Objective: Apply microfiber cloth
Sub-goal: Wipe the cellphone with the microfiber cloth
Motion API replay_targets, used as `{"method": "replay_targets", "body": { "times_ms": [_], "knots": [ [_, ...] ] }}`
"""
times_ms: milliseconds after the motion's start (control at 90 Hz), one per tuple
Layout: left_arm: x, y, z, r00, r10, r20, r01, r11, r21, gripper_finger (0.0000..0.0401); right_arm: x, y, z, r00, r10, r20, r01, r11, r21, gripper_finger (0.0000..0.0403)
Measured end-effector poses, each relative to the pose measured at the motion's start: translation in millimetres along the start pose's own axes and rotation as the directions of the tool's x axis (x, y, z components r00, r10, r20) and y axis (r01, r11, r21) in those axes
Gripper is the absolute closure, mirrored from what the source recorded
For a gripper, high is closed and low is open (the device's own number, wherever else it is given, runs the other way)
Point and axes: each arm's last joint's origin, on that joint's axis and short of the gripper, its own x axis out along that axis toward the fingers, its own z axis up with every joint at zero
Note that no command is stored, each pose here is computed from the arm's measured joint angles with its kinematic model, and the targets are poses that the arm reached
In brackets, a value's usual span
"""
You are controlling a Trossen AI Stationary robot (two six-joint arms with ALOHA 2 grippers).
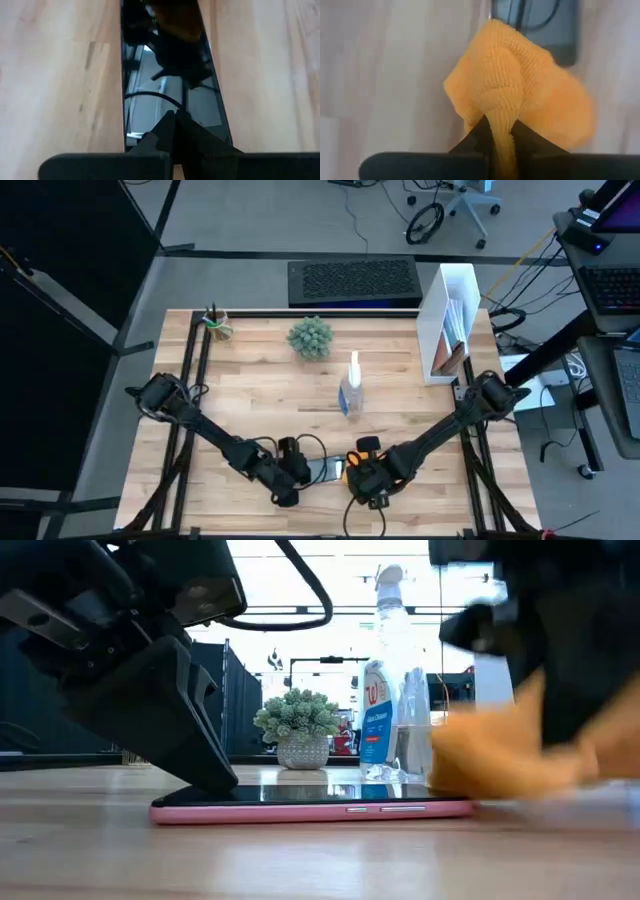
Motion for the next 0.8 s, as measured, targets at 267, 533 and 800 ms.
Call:
{"method": "replay_targets", "body": {
  "times_ms": [267, 533, 800],
  "knots": [
    [-57.8, 5.3, 35.0, 0.991, 0.084, 0.102, -0.087, 0.996, 0.025, 0.0401, 28.3, 21.6, -1.2, 0.992, 0.016, 0.128, -0.021, 0.999, 0.037, 0.0394],
    [-31.5, 28.2, -2.0, 0.973, 0.196, -0.124, -0.200, 0.979, -0.028, 0.0401, 53.4, 16.1, -2.8, 0.995, -0.058, 0.085, 0.053, 0.997, 0.061, 0.0394],
    [10.3, 13.4, -9.7, 0.999, -0.002, -0.053, -0.002, 0.998, -0.071, 0.0401, 53.4, 7.7, -4.0, 0.982, -0.165, 0.087, 0.168, 0.986, -0.020, 0.0394]
  ]
}}
